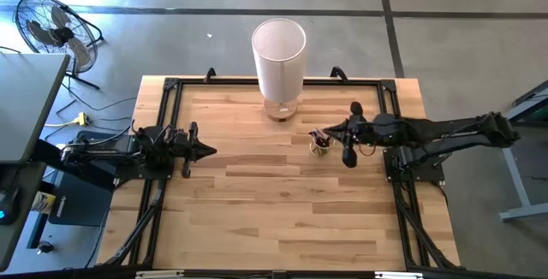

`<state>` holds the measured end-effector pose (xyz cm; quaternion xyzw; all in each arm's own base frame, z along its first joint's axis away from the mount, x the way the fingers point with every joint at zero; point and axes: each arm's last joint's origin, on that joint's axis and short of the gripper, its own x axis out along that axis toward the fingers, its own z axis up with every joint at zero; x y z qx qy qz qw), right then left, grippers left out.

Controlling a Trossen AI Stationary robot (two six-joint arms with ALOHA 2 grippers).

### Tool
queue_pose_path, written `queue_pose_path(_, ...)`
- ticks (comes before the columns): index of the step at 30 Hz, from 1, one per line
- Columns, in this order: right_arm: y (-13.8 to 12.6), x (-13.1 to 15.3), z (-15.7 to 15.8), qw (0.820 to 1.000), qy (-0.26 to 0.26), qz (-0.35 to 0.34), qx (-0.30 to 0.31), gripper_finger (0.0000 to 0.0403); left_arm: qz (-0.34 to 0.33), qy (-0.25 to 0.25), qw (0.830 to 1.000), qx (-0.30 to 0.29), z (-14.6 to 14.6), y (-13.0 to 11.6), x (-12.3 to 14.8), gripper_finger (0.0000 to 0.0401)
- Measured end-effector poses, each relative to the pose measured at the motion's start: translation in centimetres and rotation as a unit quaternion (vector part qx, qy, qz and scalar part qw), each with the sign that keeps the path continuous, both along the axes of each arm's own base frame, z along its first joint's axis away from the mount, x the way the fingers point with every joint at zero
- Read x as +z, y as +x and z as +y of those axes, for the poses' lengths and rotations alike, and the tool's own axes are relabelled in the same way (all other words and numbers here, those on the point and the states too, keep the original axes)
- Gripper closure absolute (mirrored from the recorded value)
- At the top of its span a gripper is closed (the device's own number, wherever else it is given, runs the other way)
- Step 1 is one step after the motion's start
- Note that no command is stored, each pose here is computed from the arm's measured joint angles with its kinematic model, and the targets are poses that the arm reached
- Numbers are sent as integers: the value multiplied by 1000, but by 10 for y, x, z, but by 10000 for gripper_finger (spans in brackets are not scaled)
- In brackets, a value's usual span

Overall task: Pick & Place Makeup Brushes
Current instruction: Return to Home Position

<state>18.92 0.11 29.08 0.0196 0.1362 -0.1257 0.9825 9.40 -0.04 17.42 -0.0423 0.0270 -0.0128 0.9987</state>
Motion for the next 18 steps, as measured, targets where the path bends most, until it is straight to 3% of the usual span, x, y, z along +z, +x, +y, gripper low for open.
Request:
queue_pose_path(5,-21,-33,4,996,24,14,80,399,0,0,1000,0,0,0,0,400)
queue_pose_path(11,-44,-73,7,988,70,-25,134,401,0,0,1000,0,0,0,0,400)
queue_pose_path(18,-65,-101,6,983,72,-85,145,401,0,0,1000,0,0,0,0,400)
